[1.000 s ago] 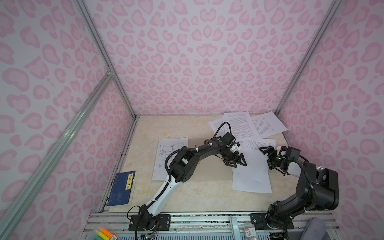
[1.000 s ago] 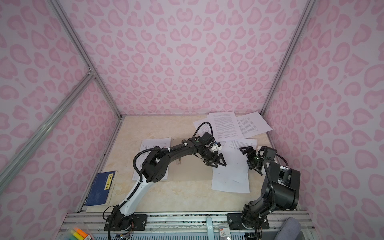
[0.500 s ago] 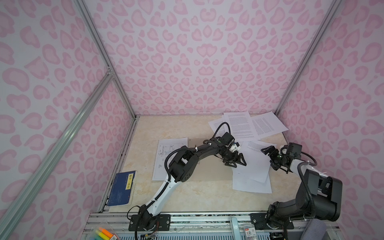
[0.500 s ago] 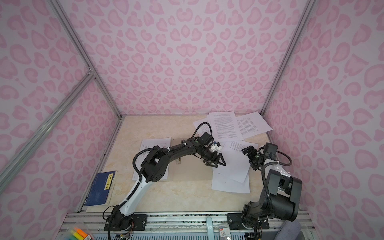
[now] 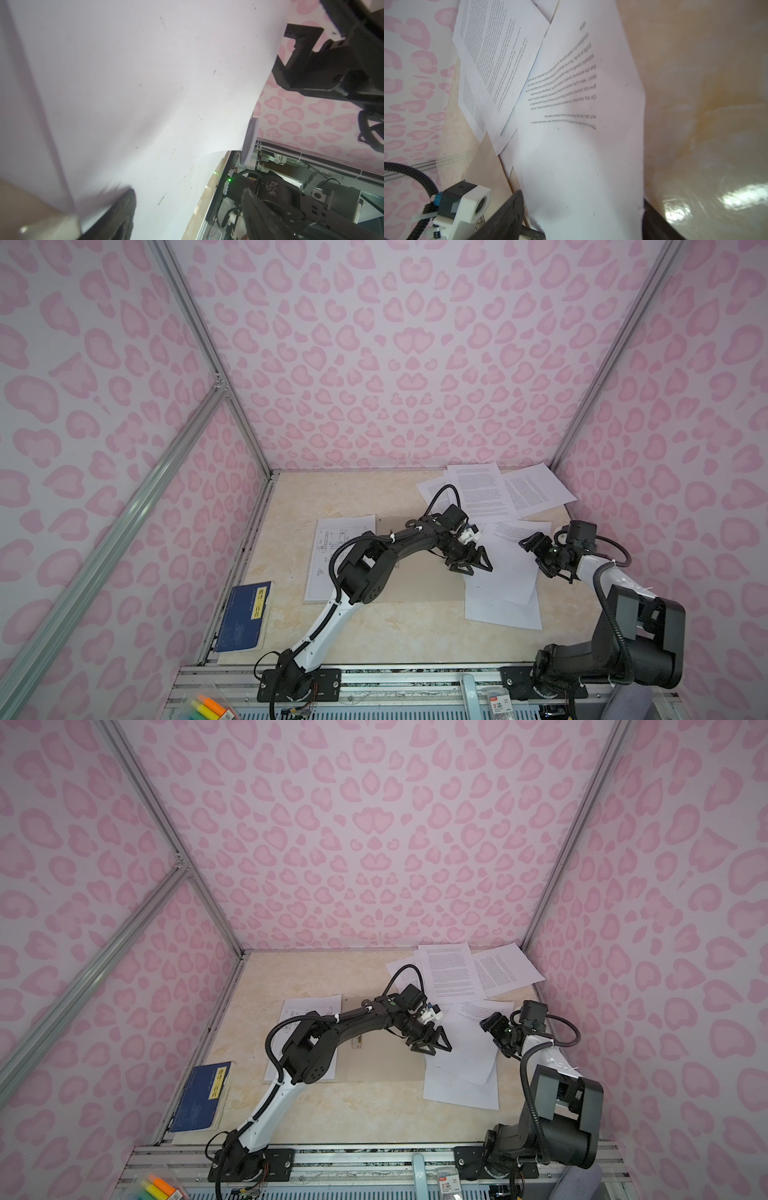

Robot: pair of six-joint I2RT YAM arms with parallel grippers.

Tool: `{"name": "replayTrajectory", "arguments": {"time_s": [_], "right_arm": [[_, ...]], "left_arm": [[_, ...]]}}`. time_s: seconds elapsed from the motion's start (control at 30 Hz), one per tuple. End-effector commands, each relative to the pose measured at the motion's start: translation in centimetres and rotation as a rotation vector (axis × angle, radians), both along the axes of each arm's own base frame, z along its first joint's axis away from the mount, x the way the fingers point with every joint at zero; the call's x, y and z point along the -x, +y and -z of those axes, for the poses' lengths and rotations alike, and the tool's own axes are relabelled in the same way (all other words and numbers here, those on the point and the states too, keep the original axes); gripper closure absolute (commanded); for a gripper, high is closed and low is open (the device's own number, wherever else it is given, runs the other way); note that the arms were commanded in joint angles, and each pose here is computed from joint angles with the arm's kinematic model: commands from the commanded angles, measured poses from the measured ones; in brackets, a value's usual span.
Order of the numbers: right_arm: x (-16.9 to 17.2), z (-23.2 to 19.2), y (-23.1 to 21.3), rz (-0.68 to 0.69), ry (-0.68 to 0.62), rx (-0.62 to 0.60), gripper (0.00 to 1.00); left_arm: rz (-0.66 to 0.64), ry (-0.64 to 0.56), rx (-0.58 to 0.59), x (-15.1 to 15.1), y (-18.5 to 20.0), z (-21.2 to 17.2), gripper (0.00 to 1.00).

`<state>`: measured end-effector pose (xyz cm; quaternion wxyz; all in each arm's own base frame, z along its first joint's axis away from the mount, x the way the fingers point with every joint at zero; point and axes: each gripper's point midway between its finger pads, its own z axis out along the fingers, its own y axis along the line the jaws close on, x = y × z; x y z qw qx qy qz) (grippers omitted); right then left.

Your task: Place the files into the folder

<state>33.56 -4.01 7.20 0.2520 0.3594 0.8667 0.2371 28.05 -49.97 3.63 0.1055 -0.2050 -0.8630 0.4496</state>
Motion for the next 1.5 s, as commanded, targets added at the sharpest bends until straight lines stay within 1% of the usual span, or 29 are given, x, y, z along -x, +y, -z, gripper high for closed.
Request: {"name": "replayTrajectory", "arguments": {"time_s": [0.0, 0.07, 0.23, 0.3, 0.47, 0.53, 0.57, 0.67, 0.77, 0.83, 0.9, 0.97, 1.03, 1.13, 1.17, 1.23, 1.33, 1.47], "right_arm": [[0.4, 0.0, 0.2, 0.003, 0.005, -0.007, 0.30], [0.7, 0.0, 0.3, 0.002, 0.007, -0.007, 0.35], [1.2, -0.2, 0.3, 0.007, 0.019, 0.012, 0.52], [1.4, -0.3, 0.3, 0.003, 0.027, 0.027, 0.57], [2.0, 0.0, 0.4, -0.006, 0.072, 0.049, 0.86], [2.1, -0.1, 0.5, -0.007, 0.082, 0.049, 0.98], [2.1, -0.3, 0.4, -0.005, 0.081, 0.051, 1.00], [2.2, -1.7, 0.5, -0.015, 0.063, 0.063, 1.00], [2.2, -3.7, 0.0, -0.010, 0.030, 0.103, 1.00], [1.7, -5.4, 0.1, -0.022, -0.017, 0.120, 1.00], [1.3, -6.7, 0.4, -0.034, -0.042, 0.123, 1.00], [0.7, -8.4, 1.2, -0.071, -0.069, 0.150, 1.00], [-0.4, -10.8, 3.1, -0.139, -0.121, 0.179, 1.00], [-1.9, -14.6, 6.8, -0.245, -0.196, 0.236, 1.00], [-2.4, -15.7, 8.0, -0.276, -0.215, 0.250, 1.00], [-3.6, -18.0, 11.1, -0.347, -0.262, 0.268, 1.00], [-5.0, -20.1, 15.5, -0.439, -0.308, 0.266, 1.00], [-6.6, -22.1, 21.4, -0.546, -0.372, 0.218, 1.00]], "left_arm": [[-0.090, -0.049, -0.275, -1.1, 3.7, 5.8, 0.18], [-0.091, -0.048, -0.269, -1.1, 3.7, 5.6, 0.18], [-0.094, -0.053, -0.252, -1.1, 3.4, 4.8, 0.18], [-0.098, -0.059, -0.244, -1.3, 3.3, 4.2, 0.18], [-0.090, -0.077, -0.198, -1.7, 2.6, 2.0, 0.18], [-0.072, -0.099, -0.152, -1.9, 2.0, -0.1, 0.17], [-0.064, -0.120, -0.124, -2.1, 1.7, -1.4, 0.17], [-0.052, -0.199, -0.006, -2.7, 0.5, -7.4, 0.15], [-0.033, -0.299, 0.149, -2.6, -0.6, -15.4, 0.14], [-0.025, -0.351, 0.255, -2.2, -0.8, -20.6, 0.13], [-0.024, -0.394, 0.321, -1.7, -0.3, -24.5, 0.13], [-0.049, -0.447, 0.335, -1.5, 0.8, -27.2, 0.13], [-0.104, -0.533, 0.289, -2.0, 2.9, -28.8, 0.13], [-0.191, -0.683, 0.196, -2.5, 7.1, -29.7, 0.11], [-0.217, -0.711, 0.177, -2.5, 8.5, -29.7, 0.11], [-0.279, -0.777, 0.157, -2.5, 11.7, -30.1, 0.10], [-0.359, -0.881, 0.146, -2.0, 16.0, -30.6, 0.09], [-0.440, -0.969, 0.150, -0.2, 20.9, -31.0, 0.07]]}}
